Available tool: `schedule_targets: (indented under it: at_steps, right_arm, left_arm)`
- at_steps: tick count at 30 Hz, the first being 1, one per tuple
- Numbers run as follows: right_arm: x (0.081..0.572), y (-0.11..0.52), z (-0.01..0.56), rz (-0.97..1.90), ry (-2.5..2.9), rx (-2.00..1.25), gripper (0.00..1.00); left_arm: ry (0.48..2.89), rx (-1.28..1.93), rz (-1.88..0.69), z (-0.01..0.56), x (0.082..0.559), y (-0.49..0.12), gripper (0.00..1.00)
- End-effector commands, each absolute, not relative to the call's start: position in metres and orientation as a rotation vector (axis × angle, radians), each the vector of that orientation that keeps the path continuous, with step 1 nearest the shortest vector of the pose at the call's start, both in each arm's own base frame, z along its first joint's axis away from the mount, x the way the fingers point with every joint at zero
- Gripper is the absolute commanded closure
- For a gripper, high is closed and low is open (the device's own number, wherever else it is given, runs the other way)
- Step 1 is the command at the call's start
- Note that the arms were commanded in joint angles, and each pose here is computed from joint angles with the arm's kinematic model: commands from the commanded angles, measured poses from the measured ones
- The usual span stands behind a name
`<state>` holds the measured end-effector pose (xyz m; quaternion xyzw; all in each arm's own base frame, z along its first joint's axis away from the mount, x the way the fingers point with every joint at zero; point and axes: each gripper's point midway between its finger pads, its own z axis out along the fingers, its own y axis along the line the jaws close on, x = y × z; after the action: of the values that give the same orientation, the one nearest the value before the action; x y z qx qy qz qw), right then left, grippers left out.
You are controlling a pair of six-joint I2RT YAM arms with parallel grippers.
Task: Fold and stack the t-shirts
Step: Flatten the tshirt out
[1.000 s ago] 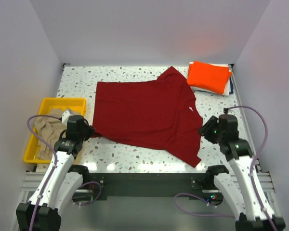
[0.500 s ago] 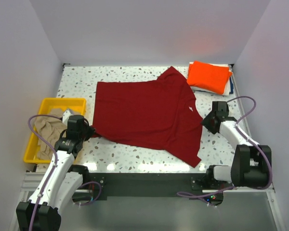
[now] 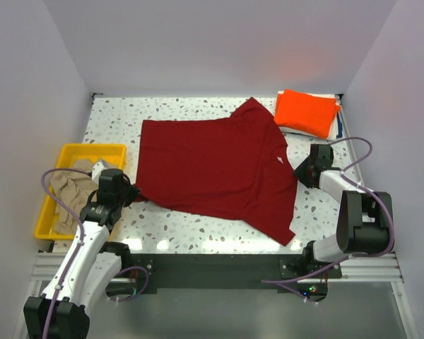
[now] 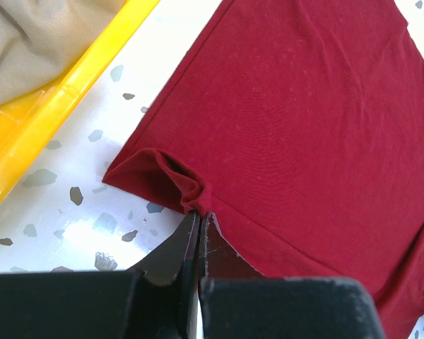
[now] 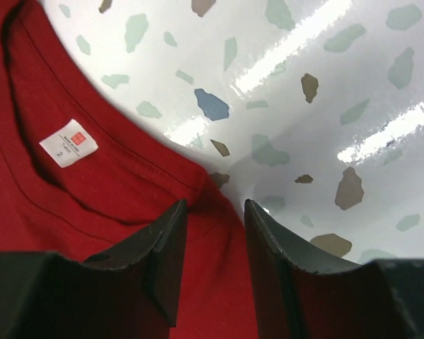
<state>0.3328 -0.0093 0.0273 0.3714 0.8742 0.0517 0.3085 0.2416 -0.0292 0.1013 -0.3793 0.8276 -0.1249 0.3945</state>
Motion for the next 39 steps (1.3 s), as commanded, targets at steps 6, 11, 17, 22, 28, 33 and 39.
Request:
schedule_targets:
  at_steps: [6,11,17,22,28,33,39]
  right_arm:
    - [0.341,-0.006,0.026,0.174,2.294,0.976,0.77]
    - [0.328,-0.019,0.036,0.083,2.287,0.957,0.9]
    - [0.312,-0.048,0.058,-0.015,2.252,0.985,0.94]
    - [0.307,-0.062,0.065,-0.015,2.245,1.015,0.94]
    - [0.296,-0.068,0.052,-0.028,2.283,1.056,0.86]
    - [0.291,-0.056,0.068,0.05,2.283,1.014,0.6]
    - [0.261,-0.035,0.089,0.145,2.296,0.946,0.46]
  left_arm:
    - [2.086,-0.957,-0.33,0.102,0.243,-0.03,1.0]
    - [2.095,-0.956,-0.321,0.1,0.24,-0.03,1.0]
    - [2.108,-0.961,-0.318,0.096,0.234,-0.03,1.0]
    - [2.121,-0.968,-0.349,0.09,0.229,-0.034,1.0]
    - [2.14,-0.982,-0.356,0.082,0.222,-0.036,1.0]
    - [2.141,-0.995,-0.371,0.079,0.221,-0.037,1.0]
    - [2.112,-1.006,-0.384,0.083,0.221,-0.037,1.0]
